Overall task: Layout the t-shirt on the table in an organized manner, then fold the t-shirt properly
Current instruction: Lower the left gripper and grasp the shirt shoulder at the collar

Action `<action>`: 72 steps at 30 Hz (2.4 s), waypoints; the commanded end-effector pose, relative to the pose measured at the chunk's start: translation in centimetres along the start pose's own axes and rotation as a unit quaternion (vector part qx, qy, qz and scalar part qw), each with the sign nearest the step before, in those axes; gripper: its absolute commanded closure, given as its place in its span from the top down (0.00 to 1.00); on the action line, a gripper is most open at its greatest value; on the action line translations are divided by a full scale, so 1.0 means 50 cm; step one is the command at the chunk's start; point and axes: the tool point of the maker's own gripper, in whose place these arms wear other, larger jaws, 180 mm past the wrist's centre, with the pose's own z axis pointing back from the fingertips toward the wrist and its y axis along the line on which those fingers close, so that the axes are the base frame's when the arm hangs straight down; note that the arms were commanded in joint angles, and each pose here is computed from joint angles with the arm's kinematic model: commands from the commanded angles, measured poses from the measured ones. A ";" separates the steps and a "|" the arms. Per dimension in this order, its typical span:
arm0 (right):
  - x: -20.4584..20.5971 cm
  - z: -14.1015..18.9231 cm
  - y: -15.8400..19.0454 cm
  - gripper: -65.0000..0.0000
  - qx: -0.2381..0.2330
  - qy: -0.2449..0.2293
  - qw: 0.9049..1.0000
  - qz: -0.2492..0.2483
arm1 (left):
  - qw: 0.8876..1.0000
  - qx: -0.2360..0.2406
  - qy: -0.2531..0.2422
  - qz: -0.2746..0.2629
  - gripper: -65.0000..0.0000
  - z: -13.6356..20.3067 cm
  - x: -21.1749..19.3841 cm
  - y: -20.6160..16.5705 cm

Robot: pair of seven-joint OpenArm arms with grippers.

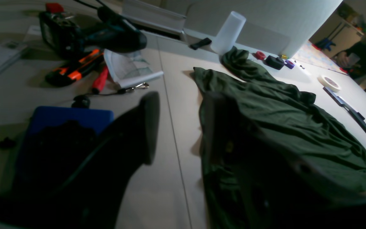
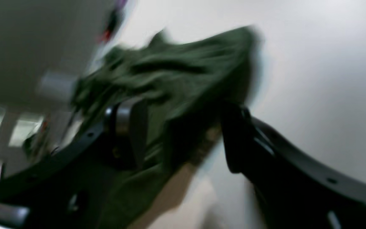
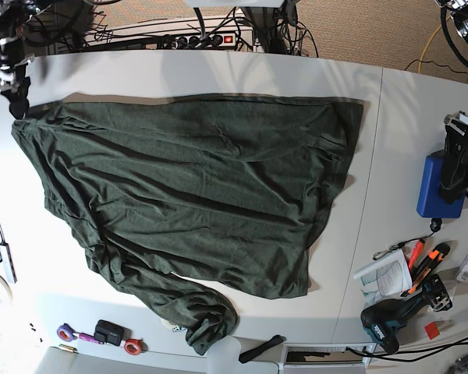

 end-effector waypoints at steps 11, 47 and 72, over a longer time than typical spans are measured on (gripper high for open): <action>-0.075 -0.081 0.041 0.72 -0.014 0.066 0.998 0.017 | 1.000 -0.018 -0.021 -0.010 0.38 0.002 0.033 -0.013; -0.102 -0.079 0.041 0.00 -0.009 0.081 0.995 0.054 | 0.990 -0.052 0.119 0.062 0.49 0.022 -0.150 -0.079; -0.106 -0.079 0.043 0.00 -0.005 0.086 0.995 0.054 | 0.957 0.007 0.232 0.171 0.70 -0.013 -0.359 -0.164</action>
